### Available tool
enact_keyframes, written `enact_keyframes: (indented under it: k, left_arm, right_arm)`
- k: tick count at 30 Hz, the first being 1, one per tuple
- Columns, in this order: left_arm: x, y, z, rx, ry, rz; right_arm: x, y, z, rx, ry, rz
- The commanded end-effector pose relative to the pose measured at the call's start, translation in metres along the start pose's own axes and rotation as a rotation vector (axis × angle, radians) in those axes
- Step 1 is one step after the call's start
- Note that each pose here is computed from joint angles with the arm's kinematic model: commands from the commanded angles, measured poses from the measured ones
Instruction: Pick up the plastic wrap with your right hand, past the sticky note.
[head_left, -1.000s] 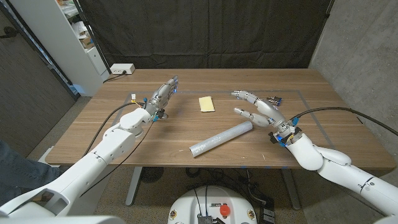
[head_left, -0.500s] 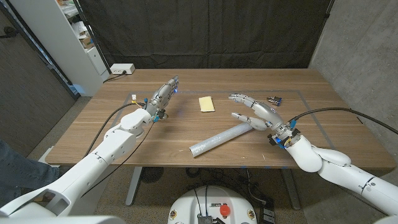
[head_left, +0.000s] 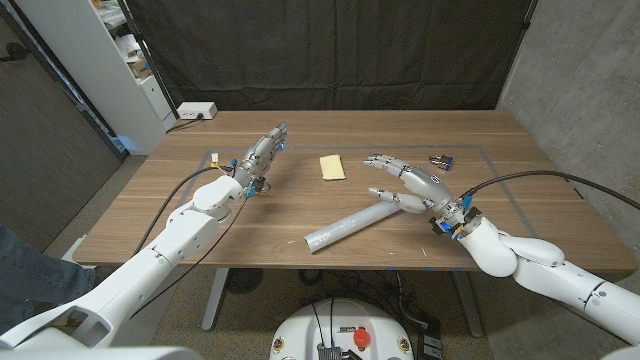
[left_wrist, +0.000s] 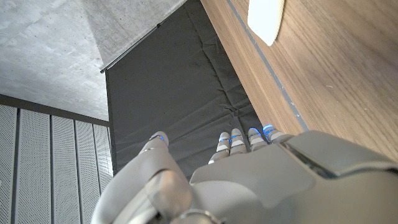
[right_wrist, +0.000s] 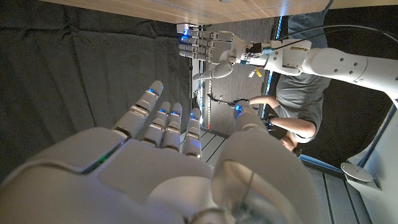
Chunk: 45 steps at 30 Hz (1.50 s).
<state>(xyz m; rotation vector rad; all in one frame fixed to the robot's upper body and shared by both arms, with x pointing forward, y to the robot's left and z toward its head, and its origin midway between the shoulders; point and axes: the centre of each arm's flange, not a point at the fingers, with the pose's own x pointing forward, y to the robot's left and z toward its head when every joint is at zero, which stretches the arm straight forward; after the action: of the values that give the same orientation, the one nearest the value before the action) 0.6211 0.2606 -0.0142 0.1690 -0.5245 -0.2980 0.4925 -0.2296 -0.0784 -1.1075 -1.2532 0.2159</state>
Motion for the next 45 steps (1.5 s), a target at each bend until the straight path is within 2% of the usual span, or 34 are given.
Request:
enact_keyframes:
  k: [1, 24, 33, 45]
  left_arm:
    - [0.000, 0.001, -0.002, 0.000, -0.003, -0.002]
    - [-0.002, 0.006, -0.005, -0.008, -0.002, 0.000]
    - [-0.005, 0.008, -0.012, -0.029, -0.002, 0.002]
    - [-0.006, 0.009, -0.011, -0.028, -0.008, 0.003]
  right_arm:
    - [0.004, 0.001, 0.004, -0.075, -0.020, 0.035]
    - [0.008, 0.007, 0.010, -0.222, -0.057, 0.107]
    - [0.009, 0.008, 0.012, -0.274, -0.064, 0.148]
    - [0.014, 0.012, 0.017, -0.317, -0.070, 0.191]
